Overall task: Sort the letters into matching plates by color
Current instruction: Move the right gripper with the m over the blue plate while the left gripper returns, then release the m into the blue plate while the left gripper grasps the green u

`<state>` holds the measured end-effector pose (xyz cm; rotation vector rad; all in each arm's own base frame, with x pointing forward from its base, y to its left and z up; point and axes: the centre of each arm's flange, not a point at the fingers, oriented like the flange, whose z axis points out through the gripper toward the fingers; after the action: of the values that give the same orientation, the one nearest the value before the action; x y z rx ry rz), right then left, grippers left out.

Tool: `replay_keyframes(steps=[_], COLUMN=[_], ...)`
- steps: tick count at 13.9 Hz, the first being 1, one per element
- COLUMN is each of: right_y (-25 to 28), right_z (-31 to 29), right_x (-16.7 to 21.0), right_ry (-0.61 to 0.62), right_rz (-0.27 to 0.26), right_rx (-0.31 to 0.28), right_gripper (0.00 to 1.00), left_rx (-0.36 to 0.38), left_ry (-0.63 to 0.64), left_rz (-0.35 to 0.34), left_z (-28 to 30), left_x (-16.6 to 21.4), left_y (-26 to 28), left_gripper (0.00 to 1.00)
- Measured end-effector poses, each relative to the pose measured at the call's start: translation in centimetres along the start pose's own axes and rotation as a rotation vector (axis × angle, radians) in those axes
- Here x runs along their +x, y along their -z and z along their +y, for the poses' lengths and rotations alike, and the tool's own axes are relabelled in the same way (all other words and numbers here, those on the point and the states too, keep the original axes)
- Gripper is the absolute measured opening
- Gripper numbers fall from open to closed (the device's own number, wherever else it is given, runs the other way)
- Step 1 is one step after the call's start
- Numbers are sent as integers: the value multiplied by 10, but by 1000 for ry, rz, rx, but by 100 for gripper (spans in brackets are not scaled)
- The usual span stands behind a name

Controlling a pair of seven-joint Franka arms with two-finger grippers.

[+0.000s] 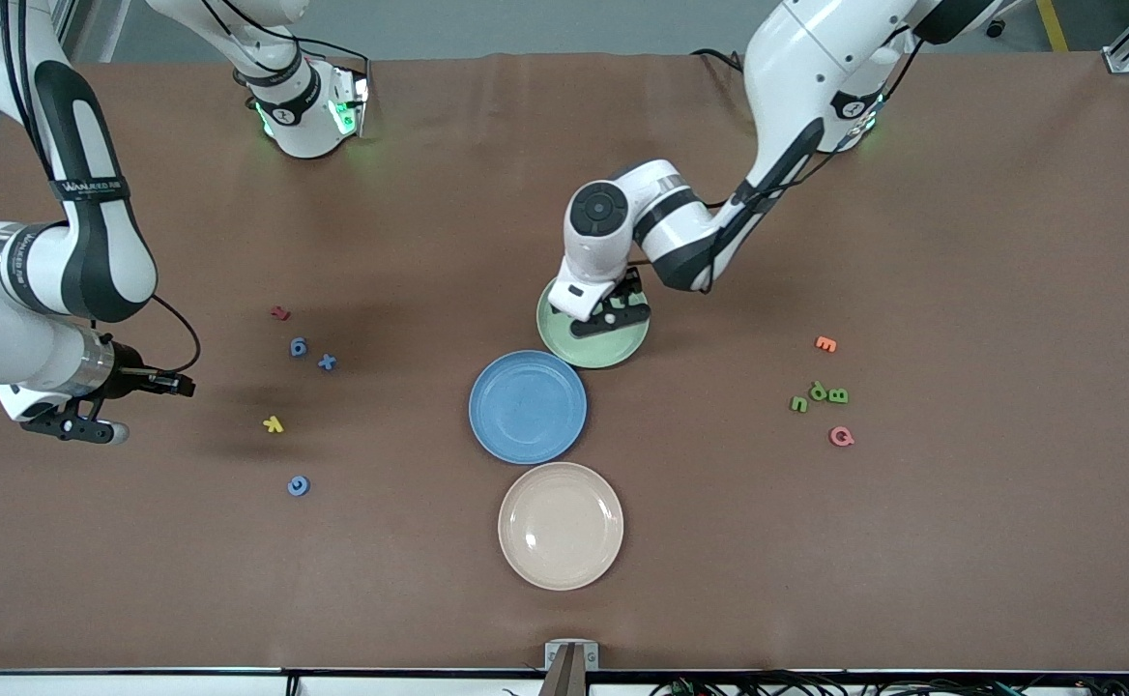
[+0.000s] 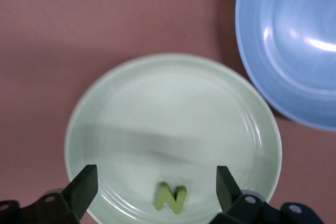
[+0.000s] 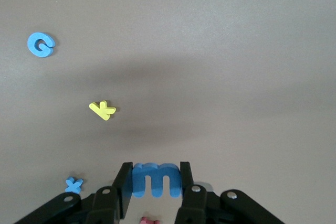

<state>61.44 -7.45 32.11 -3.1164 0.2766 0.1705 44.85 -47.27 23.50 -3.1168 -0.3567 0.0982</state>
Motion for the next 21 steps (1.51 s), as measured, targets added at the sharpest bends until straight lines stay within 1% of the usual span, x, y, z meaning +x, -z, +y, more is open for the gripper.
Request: replay_keyframes(steps=[2, 3, 5, 6, 9, 12, 15, 17, 19, 21], right_y=[0, 0, 2, 4, 11, 17, -7, -34, -52, -66], right_z=[-9, -26, -84, -125, -225, -302, -361, -393, -425, -448], right_x=[-1, -3, -11, -20, -50, -82, -106, -117, -120, -119], right_ry=[2, -12, -68, -100, -178, -249, -309, -346, -386, -411], right_rz=[-3, -7, -5, 2, 31, 62, 90, 94, 99, 101], right_rx=[0, -3, -9, -13, -16, -2, 21, 25, 32, 37], right_gripper=[41, 41, 41, 41, 41, 41, 41, 41, 41, 41], left_rx=[21, 32, 46, 52, 65, 71, 68, 59, 57, 41], left_ry=[-11, -18, -42, -60, -117, -178, -243, -294, -341, -362], left_rz=[10, 14, 19, 18, 4, -10, 0, 14, 37, 51], left_z=[-20, -33, -58, -74, -116, -160, -210, -240, -262, -272], left_x=[26, 39, 59, 72, 106, 139, 172, 189, 201, 208], left_y=[18, 25, 34, 35, 33, 29, 22, 17, 11, 3], left_gripper=[100, 100, 100, 100, 100, 100, 100, 100, 100, 98])
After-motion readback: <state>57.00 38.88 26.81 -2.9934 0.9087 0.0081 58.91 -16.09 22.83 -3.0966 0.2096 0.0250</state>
